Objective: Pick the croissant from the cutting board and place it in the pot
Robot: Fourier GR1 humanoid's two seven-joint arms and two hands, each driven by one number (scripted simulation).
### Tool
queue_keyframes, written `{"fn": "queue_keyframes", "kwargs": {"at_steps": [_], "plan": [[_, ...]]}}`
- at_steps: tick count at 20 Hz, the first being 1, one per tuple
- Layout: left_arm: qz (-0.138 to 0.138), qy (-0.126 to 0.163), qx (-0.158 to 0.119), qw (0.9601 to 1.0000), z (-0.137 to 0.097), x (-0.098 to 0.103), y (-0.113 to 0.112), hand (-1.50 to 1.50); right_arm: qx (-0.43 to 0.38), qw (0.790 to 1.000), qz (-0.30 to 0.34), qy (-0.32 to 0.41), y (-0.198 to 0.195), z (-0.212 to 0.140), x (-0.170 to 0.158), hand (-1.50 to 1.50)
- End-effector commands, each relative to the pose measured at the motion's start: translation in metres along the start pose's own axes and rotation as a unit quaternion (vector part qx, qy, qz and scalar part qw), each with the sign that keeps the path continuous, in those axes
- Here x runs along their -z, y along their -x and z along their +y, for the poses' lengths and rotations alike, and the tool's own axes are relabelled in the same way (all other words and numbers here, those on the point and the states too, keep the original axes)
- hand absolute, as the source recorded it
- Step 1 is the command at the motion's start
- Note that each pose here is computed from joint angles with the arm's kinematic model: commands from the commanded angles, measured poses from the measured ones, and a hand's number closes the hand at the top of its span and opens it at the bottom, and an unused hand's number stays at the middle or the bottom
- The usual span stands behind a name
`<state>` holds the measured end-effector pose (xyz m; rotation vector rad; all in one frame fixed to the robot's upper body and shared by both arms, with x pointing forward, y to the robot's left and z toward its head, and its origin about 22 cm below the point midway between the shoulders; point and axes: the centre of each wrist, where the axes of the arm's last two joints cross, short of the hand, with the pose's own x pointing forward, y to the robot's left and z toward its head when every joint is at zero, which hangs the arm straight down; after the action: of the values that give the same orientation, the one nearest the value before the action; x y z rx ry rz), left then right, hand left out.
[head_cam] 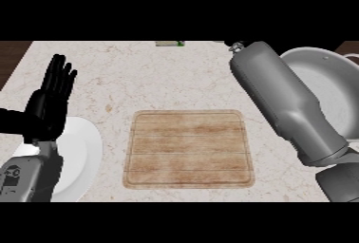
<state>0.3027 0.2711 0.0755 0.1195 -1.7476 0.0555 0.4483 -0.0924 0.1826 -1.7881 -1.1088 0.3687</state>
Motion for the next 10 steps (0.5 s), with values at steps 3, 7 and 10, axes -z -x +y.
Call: {"fn": "queue_keyframes", "kwargs": {"at_steps": [3,7,10], "plan": [[0.003,-0.012,0.004,0.9999,0.001,-0.009,-0.004,0.00,-0.009,0.992,0.124,-0.017,0.048,0.020,0.014,1.50],[-0.008,-0.022,-0.004,0.9997,0.009,-0.003,-0.003,0.00,0.006,0.992,0.130,0.008,0.099,0.016,0.046,1.50],[-0.002,-0.020,0.008,0.9998,0.009,-0.010,0.003,0.00,0.008,0.990,0.138,0.004,0.139,0.020,0.047,1.50]]}}
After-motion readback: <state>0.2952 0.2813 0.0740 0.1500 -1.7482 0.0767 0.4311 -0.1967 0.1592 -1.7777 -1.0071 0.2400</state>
